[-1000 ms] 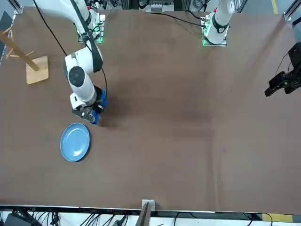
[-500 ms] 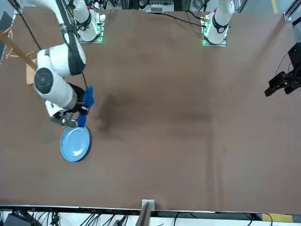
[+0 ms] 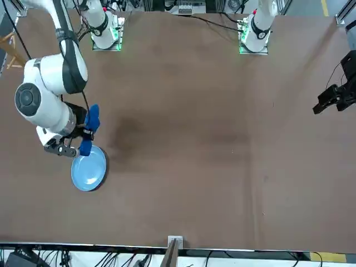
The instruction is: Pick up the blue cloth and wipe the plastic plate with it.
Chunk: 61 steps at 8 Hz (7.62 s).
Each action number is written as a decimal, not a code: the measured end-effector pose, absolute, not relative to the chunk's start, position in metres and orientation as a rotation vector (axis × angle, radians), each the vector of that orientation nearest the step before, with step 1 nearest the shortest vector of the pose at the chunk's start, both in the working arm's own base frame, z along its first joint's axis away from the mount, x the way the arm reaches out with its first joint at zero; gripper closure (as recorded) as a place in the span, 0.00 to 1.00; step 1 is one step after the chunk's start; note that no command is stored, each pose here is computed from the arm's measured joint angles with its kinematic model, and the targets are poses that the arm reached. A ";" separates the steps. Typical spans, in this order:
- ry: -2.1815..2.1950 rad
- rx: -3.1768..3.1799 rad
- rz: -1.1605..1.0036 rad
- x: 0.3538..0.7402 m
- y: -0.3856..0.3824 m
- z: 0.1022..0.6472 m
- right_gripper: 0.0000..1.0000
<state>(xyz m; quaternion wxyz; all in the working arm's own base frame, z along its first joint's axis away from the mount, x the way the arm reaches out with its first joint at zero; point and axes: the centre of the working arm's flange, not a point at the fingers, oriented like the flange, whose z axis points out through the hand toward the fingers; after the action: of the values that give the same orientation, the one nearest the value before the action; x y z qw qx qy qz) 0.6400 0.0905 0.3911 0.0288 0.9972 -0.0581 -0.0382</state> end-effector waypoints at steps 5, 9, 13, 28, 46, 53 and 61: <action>-0.134 3.025 -0.124 0.661 0.030 0.363 0.84; -0.132 3.030 -0.079 0.669 0.017 0.350 0.84; -0.109 3.054 0.009 0.684 0.015 0.303 0.84; -0.053 3.058 0.250 0.681 -0.006 0.199 0.84; -0.005 3.055 0.360 0.706 0.000 0.198 0.85; -0.178 3.151 -0.057 0.686 0.035 0.200 0.85; 0.162 3.140 0.221 0.724 0.012 0.206 0.85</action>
<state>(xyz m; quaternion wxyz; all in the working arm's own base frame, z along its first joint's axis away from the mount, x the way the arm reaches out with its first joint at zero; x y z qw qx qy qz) 0.7239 0.0115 0.2061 -0.0051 0.9962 0.0513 0.0702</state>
